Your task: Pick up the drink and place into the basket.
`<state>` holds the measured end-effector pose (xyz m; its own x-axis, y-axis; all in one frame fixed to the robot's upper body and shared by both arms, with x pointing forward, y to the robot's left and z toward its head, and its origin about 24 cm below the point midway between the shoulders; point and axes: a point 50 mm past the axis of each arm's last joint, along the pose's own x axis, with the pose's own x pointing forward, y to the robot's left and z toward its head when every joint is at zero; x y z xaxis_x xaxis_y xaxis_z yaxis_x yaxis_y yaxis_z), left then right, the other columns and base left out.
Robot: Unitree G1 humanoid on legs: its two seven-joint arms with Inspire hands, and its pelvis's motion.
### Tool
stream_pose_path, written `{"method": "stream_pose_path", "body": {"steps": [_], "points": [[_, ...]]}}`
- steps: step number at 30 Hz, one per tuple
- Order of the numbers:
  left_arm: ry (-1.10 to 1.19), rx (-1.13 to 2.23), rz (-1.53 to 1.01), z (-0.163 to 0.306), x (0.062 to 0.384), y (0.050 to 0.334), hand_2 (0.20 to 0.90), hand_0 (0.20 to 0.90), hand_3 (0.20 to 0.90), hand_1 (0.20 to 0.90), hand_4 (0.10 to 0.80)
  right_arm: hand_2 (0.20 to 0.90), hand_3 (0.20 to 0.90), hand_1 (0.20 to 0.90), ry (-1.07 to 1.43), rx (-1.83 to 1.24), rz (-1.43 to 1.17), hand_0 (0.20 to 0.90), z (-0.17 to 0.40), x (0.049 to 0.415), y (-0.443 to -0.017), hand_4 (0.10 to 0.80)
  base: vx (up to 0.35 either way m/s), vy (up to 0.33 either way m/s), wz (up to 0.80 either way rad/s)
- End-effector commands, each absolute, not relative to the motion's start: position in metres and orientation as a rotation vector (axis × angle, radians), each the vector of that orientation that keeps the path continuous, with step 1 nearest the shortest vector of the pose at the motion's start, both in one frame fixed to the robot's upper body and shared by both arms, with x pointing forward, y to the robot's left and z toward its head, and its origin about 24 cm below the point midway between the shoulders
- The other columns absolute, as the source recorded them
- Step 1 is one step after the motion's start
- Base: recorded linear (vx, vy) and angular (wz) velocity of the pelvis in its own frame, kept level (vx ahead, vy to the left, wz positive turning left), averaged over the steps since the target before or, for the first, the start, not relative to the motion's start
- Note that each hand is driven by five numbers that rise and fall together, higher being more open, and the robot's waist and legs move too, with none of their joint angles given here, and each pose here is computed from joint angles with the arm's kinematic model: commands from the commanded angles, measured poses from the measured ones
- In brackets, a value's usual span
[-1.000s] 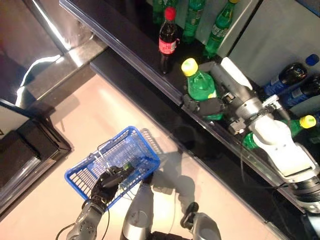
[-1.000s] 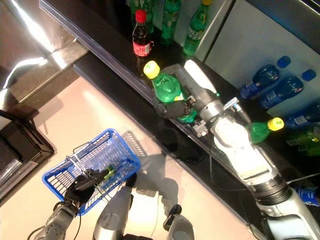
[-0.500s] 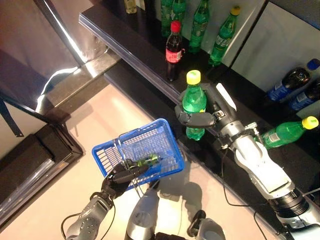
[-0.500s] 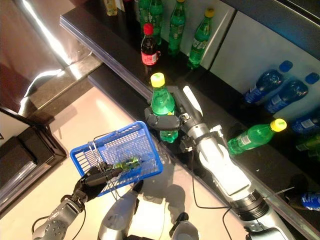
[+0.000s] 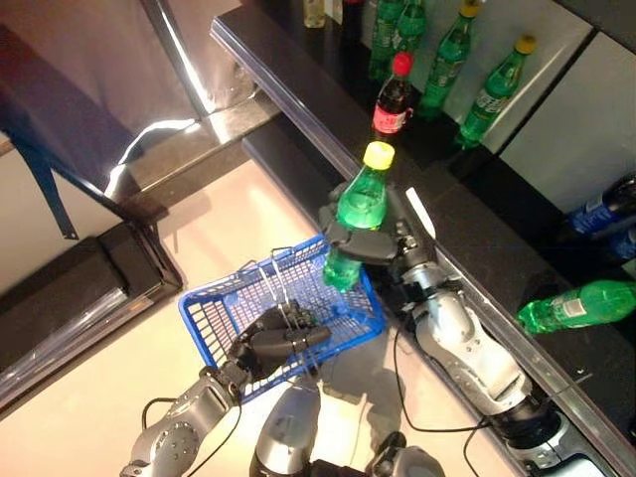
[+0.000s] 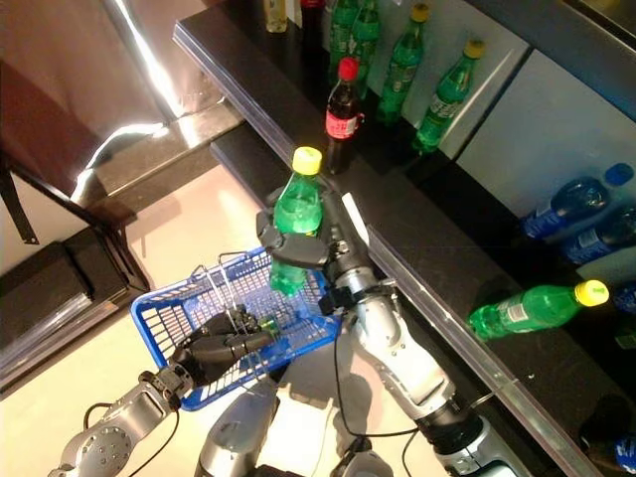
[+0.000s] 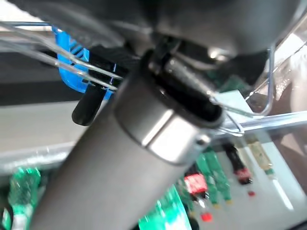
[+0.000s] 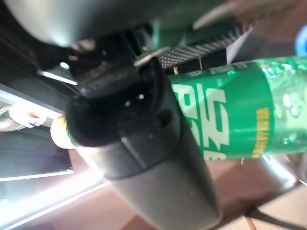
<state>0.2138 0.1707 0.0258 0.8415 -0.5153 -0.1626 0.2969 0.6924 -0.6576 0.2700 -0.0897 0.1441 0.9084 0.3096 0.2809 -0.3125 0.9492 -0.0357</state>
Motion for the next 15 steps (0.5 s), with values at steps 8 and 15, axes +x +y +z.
{"method": "stream_pose_path", "body": {"steps": [8,15], "points": [[-0.035,-0.943,-1.146,0.111,0.19,0.102,0.3,0.3,0.2,0.3,0.1,0.3,0.2,0.3,-0.485,0.108,0.296,0.3,0.158,0.264,-0.063,0.1,0.01,-0.003,0.04],[-0.138,-0.975,-1.318,0.13,0.184,0.098,0.3,0.3,0.2,0.3,0.1,0.3,0.2,0.3,-0.478,-0.083,0.219,0.3,0.139,0.275,-0.061,0.1,0.059,0.028,0.07]]}}
